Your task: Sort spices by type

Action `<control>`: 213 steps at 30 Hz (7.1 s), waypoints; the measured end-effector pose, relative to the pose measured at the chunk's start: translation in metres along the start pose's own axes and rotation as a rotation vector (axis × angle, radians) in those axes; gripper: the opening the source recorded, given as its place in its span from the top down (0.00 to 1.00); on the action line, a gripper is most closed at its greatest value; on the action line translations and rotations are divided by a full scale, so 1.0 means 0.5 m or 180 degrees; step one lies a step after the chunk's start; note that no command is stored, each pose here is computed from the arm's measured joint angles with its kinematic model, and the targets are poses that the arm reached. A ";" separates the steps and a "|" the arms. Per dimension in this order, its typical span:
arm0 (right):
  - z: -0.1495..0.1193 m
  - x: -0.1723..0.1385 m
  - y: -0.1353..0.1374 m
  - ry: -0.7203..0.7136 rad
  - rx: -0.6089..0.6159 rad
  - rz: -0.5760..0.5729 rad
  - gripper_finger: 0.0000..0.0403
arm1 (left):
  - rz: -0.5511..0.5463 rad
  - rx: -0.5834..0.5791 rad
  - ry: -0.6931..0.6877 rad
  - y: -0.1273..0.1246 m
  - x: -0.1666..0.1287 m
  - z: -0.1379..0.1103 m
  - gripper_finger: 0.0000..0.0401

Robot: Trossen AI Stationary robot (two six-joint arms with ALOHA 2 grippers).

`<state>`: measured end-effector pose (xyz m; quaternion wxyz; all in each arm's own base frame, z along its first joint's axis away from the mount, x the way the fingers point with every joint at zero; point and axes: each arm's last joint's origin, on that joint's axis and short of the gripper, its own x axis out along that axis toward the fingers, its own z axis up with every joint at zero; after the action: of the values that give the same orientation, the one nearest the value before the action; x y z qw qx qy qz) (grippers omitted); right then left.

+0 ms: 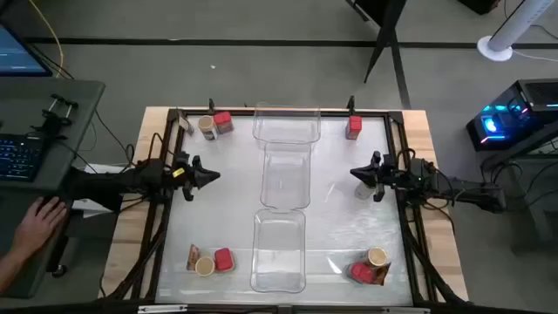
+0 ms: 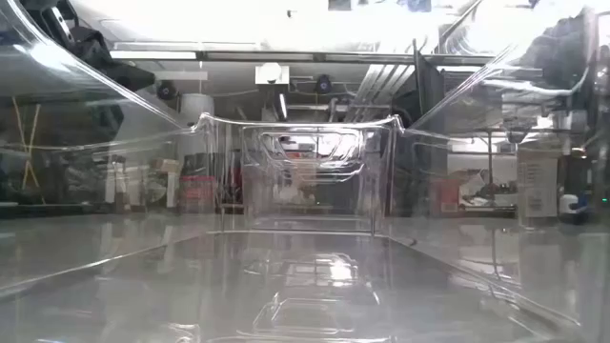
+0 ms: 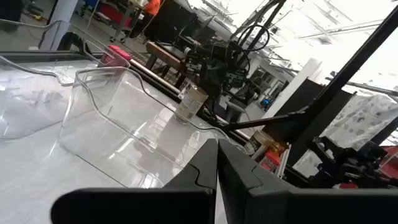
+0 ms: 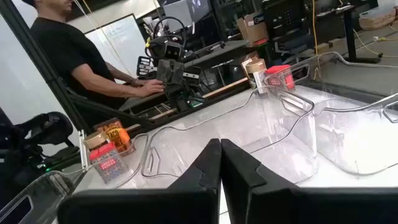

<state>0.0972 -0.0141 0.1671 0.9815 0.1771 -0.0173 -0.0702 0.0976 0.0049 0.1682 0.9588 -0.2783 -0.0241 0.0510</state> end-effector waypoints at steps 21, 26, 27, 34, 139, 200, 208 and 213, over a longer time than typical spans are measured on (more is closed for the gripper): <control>0.000 0.000 0.000 -0.0003 0.0001 0.0001 1.00 | -0.0001 0.0000 -0.0001 0.000 0.000 0.000 1.00; 0.000 0.000 0.000 -0.0001 0.0000 0.0001 1.00 | 0.0000 0.0000 0.0000 0.000 0.000 0.000 1.00; 0.000 0.000 0.000 -0.0002 0.0000 0.0001 1.00 | -0.0001 0.0000 0.0000 0.000 0.000 0.000 1.00; 0.000 0.000 0.000 0.0000 0.0001 0.0001 1.00 | -0.0001 0.0000 0.0001 0.000 0.000 0.000 1.00; 0.292 0.255 -0.310 0.2246 0.1788 -0.4325 0.28 | -0.0002 0.0000 -0.0001 0.000 0.000 0.000 1.00; 0.202 0.267 -0.402 0.2843 0.2062 -0.4537 0.23 | -0.0001 0.0000 0.0000 0.000 0.000 0.000 1.00; 0.198 0.265 -0.408 0.2971 0.1756 -0.4631 0.45 | -0.0002 0.0000 -0.0001 0.000 0.000 0.000 1.00; 0.233 0.261 -0.388 0.2847 0.1609 -0.4492 0.49 | -0.0003 0.0000 0.0000 0.000 0.000 0.000 1.00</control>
<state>0.1940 -0.2528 0.2095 0.5548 0.3700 0.4683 -0.5796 0.0976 0.0049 0.1683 0.9589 -0.2783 -0.0243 0.0505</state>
